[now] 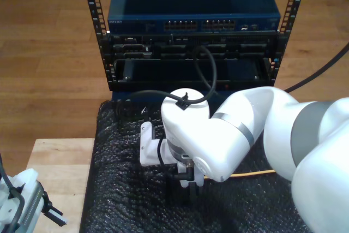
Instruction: Grab the cable and plug it in
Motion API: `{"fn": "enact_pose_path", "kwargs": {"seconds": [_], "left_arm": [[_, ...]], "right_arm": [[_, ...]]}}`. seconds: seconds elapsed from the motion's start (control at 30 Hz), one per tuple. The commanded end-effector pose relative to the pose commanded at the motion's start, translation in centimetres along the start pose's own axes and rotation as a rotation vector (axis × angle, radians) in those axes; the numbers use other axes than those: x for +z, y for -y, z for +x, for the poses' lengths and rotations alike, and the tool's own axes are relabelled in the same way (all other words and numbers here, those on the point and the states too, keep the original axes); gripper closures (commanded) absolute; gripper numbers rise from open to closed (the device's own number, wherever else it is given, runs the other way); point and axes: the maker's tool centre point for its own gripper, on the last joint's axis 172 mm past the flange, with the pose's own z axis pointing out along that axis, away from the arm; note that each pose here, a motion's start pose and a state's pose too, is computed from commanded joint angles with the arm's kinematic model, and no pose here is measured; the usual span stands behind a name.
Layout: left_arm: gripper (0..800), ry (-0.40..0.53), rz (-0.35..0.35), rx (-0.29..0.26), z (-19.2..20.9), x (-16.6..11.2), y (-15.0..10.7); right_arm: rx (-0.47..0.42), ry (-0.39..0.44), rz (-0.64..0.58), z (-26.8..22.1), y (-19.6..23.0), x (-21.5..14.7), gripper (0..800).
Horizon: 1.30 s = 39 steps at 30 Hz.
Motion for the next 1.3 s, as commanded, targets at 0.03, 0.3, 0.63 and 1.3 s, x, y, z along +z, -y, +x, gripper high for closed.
{"fn": "enact_pose_path", "kwargs": {"seconds": [0.03, 0.3, 0.63, 1.3], "left_arm": [[0, 0.0, 0.0, 0.0, 0.0, 0.0, 0.0], [0, -0.001, -0.001, 0.0, 0.03, 0.01, -0.03], [0, 0.0, 0.0, 0.001, 0.03, -0.02, -0.03], [0, 0.0, 0.0, 0.001, 0.03, -0.02, -0.03]], "right_arm": [[-0.001, 0.0, -0.002, 0.02, -0.04, -0.01, 91], [-0.01, 0.009, -0.005, -0.32, -0.02, 0.21, 141], [-0.033, 0.027, -0.021, -0.64, -0.31, 0.33, 222], [-0.032, 0.033, -0.016, -0.82, -0.24, 0.68, 351]]}}
